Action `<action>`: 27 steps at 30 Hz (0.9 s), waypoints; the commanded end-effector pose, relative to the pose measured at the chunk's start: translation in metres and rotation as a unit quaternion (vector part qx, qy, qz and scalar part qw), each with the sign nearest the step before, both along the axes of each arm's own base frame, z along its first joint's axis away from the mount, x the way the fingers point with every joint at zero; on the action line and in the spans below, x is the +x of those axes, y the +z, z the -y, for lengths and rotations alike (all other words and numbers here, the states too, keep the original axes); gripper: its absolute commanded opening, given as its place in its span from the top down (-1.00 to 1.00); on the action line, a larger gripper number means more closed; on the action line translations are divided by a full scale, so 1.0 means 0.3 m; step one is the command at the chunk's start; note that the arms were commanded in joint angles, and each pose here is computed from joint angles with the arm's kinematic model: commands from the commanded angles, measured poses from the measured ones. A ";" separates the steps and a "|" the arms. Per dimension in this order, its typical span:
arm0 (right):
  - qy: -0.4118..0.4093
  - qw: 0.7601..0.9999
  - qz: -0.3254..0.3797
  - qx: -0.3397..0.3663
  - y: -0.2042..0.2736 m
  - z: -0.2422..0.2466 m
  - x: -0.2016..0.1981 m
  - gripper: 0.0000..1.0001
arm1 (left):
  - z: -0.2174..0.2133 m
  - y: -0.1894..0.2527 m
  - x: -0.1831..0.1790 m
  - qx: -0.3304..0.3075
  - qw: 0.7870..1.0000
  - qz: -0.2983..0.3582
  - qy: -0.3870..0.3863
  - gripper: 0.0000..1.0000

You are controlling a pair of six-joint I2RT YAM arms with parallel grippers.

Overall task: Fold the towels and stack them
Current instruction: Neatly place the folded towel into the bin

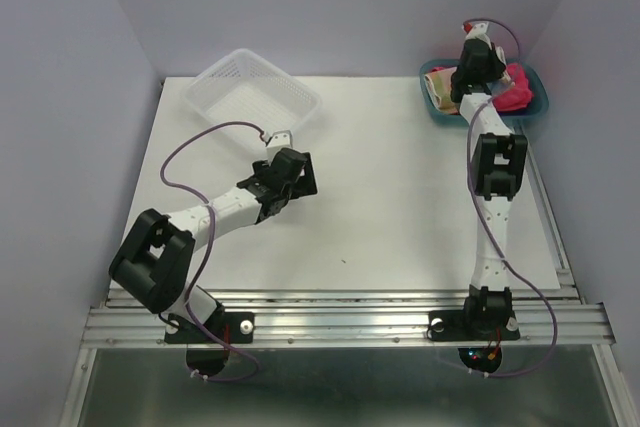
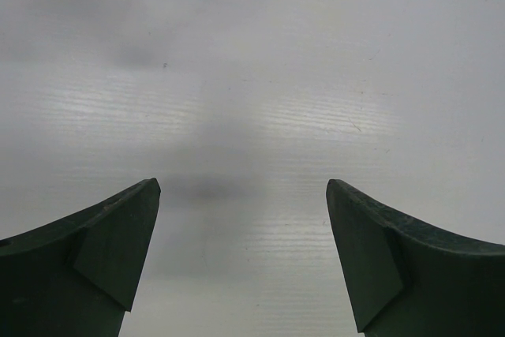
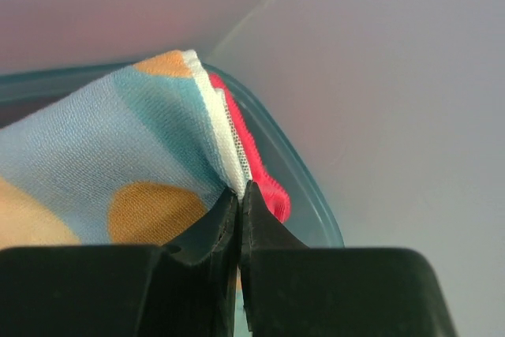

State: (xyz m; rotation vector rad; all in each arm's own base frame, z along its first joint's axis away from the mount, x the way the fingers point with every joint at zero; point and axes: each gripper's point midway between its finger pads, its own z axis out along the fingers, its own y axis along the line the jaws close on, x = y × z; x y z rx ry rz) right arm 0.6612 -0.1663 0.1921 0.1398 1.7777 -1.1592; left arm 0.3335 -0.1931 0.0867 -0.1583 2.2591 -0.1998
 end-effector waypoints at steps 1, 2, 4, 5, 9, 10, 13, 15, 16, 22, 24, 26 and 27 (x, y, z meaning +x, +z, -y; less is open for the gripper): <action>0.000 0.990 0.143 0.008 0.223 0.091 0.026 0.99 | 0.028 0.063 0.049 -0.012 1.000 0.023 -0.002 -0.98; -0.004 0.989 0.145 0.008 0.219 0.110 0.021 0.99 | 0.033 0.061 0.051 -0.013 1.000 0.021 -0.003 -0.98; -0.006 0.989 0.146 0.011 0.204 0.129 0.022 0.99 | 0.035 0.049 0.051 -0.012 1.000 0.016 -0.003 -0.98; -0.006 0.989 0.146 0.013 0.198 0.137 0.022 0.99 | 0.037 0.049 0.051 -0.012 1.000 0.016 -0.004 -0.97; 0.007 0.990 0.141 0.031 0.168 0.152 0.031 0.98 | 0.045 0.051 0.060 -0.014 1.000 0.015 -0.006 -0.98; 0.013 0.990 0.137 0.034 0.152 0.150 0.036 0.94 | 0.047 0.050 0.059 -0.015 1.000 0.014 -0.006 -0.98; 0.026 0.990 0.129 0.045 0.117 0.139 0.052 0.85 | 0.050 0.047 0.058 -0.016 1.000 0.012 -0.009 -0.98; 0.034 0.991 0.122 0.051 0.095 0.131 0.060 0.78 | 0.047 0.050 0.056 -0.017 1.000 0.013 -0.007 -0.98; 0.038 0.990 0.124 0.052 0.098 0.128 0.063 0.59 | 0.046 0.050 0.054 -0.017 1.000 0.013 -0.006 -0.98; 0.027 0.988 0.141 0.054 0.139 0.134 0.046 -0.47 | 0.043 0.052 0.050 -0.019 1.000 0.014 -0.006 -0.98; 0.023 0.986 0.153 0.058 0.164 0.135 0.037 -0.64 | 0.043 0.053 0.050 -0.020 1.000 0.014 -0.005 -0.97; 0.014 0.983 0.169 0.068 0.203 0.138 0.020 -0.87 | 0.042 0.059 0.047 -0.022 1.000 0.016 -0.005 -0.97; 0.013 0.982 0.173 0.073 0.213 0.136 0.015 -0.97 | 0.041 0.055 0.044 -0.022 1.000 0.014 -0.005 -0.98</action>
